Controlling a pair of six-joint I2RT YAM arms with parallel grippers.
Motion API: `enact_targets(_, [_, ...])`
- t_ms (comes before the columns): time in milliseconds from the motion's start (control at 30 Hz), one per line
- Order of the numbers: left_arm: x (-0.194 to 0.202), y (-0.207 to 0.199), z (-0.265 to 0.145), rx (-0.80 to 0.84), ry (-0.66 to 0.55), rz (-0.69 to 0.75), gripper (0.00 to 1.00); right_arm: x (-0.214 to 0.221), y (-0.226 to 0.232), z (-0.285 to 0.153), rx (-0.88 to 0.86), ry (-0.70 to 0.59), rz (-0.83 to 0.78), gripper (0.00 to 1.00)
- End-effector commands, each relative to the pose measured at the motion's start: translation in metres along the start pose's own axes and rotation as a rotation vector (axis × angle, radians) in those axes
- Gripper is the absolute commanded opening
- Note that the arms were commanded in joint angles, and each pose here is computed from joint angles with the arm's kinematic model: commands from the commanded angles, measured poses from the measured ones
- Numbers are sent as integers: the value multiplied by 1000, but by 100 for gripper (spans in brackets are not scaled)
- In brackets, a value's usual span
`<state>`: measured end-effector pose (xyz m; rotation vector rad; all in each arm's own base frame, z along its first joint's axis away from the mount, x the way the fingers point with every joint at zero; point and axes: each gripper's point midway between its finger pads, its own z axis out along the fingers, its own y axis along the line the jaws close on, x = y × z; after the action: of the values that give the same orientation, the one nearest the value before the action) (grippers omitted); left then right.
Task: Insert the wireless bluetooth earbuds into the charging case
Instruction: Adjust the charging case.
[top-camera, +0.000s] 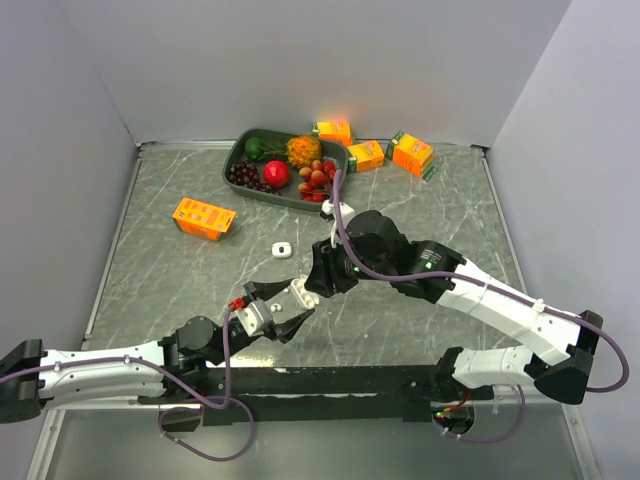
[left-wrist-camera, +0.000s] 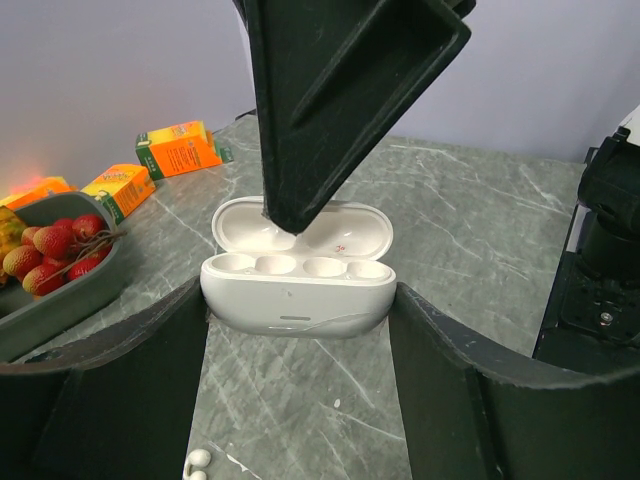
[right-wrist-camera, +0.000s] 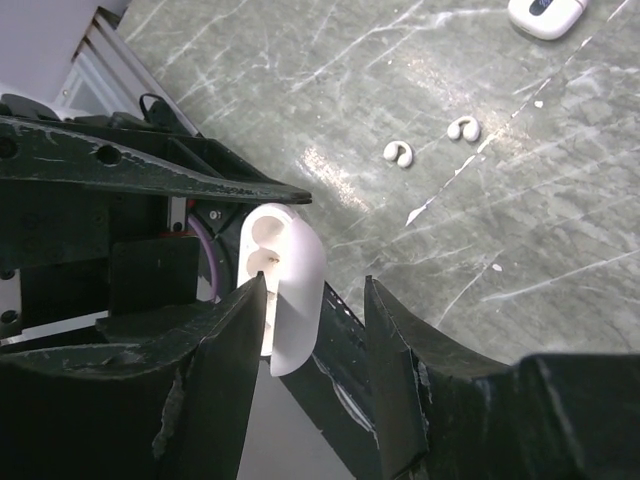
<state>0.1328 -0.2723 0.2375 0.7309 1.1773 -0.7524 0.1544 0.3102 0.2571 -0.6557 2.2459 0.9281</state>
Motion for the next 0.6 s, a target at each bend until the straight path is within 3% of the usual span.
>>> enact_targets(0, [-26, 2, 5, -5, -74, -16, 1, -8, 1, 0, 1, -13, -14, 51])
enact_targets(167, [-26, 1, 5, 0, -73, -13, 1, -6, 2, 2, -2, 1, -18, 48])
enact_targets(567, [-22, 2, 5, -9, -73, -12, 1, -9, 8, -4, -32, -8, -33, 17])
